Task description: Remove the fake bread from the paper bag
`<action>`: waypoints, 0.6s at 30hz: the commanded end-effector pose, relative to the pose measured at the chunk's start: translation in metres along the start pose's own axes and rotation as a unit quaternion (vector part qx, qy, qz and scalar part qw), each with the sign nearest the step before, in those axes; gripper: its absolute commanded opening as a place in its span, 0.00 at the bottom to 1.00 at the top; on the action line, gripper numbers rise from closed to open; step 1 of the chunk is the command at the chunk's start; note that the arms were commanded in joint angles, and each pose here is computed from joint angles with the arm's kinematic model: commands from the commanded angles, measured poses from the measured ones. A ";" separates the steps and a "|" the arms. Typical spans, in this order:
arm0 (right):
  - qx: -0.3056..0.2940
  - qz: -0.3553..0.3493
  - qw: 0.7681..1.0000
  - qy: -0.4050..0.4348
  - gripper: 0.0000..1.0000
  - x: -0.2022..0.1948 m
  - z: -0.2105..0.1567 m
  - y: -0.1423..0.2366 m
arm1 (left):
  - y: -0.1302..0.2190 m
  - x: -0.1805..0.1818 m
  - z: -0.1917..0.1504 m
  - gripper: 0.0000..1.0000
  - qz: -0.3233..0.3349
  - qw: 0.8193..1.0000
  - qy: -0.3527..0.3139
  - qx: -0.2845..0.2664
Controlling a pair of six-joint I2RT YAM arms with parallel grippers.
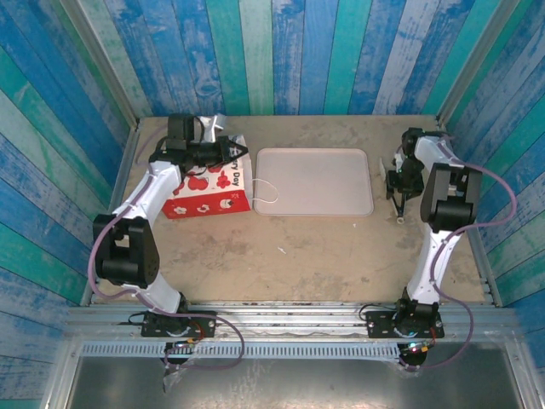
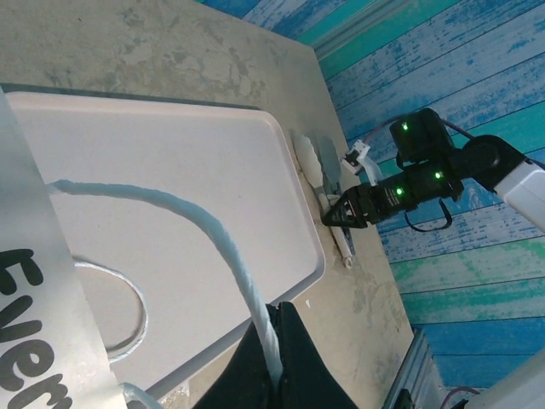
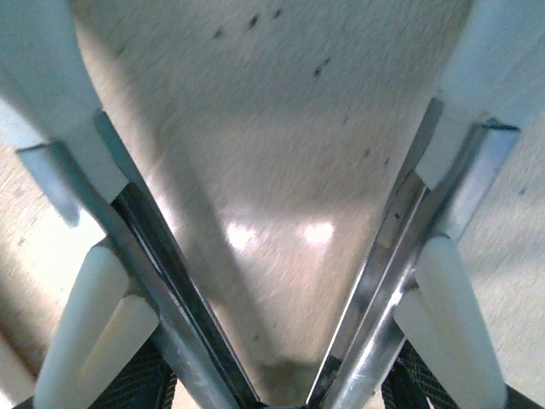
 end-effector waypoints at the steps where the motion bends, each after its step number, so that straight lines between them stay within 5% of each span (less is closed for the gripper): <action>1: -0.055 0.041 0.998 0.008 0.58 0.009 -0.015 0.049 | 0.020 -0.026 0.009 0.07 0.004 0.999 -0.034 -0.031; 18: -0.164 0.220 0.959 0.071 0.55 0.045 -0.079 0.158 | 0.041 -0.042 0.004 0.04 0.047 0.997 -0.054 -0.037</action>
Point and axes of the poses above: each hand's point on the last joint's axis, 136 mm out from that joint toward the fingers, its own y axis back along the fingers, its own x axis along the line the jaws close on, z = x × y, the point moved 9 cm from there along y, back along the fingers, and after that the axes turned 14 degrees about -y, right-handed, at the moved point
